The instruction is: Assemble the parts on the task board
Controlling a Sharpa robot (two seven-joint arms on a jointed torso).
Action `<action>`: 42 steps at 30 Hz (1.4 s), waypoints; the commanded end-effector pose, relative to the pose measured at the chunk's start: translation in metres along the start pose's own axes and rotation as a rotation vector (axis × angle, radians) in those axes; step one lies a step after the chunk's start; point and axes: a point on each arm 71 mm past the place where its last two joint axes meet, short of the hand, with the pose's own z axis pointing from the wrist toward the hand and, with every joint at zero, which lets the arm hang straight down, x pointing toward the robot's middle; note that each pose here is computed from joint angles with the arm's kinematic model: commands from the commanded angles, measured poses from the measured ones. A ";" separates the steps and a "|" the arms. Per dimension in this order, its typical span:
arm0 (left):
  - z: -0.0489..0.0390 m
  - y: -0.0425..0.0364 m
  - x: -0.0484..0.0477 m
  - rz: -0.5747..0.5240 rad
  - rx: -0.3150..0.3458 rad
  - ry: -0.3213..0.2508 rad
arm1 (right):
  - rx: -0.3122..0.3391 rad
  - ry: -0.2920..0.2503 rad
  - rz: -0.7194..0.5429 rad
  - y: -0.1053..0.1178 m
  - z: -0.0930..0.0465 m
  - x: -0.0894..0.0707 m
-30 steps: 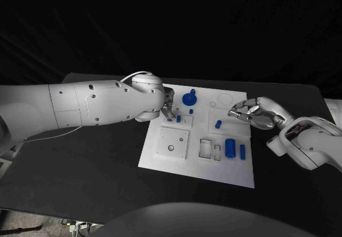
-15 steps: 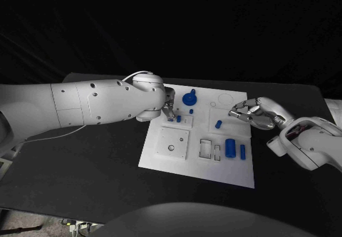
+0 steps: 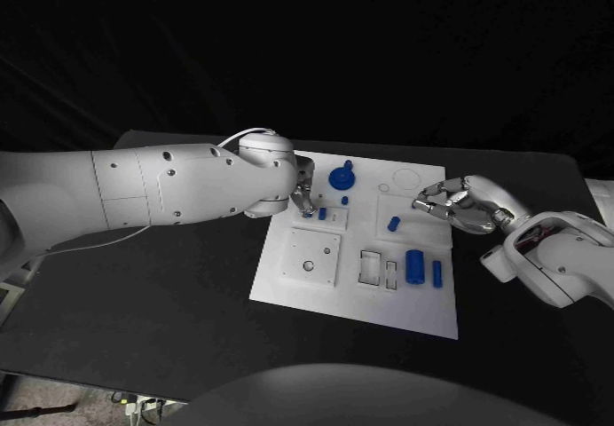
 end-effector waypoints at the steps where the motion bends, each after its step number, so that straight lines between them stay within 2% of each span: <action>1: 0.0010 0.0141 0.0038 0.049 -0.168 -0.004 | -0.010 0.004 -0.001 0.000 0.000 0.001; 13: 0.0026 0.0153 0.0027 0.053 -0.176 -0.004 | -0.007 0.007 0.000 0.000 0.000 0.001; 33: 0.0014 0.0129 0.0078 0.051 -0.163 0.055 | -0.006 0.007 0.000 0.000 0.000 0.002; 42: 0.0007 0.0120 0.0088 0.048 -0.157 0.064 | -0.005 0.007 0.001 0.000 0.000 0.002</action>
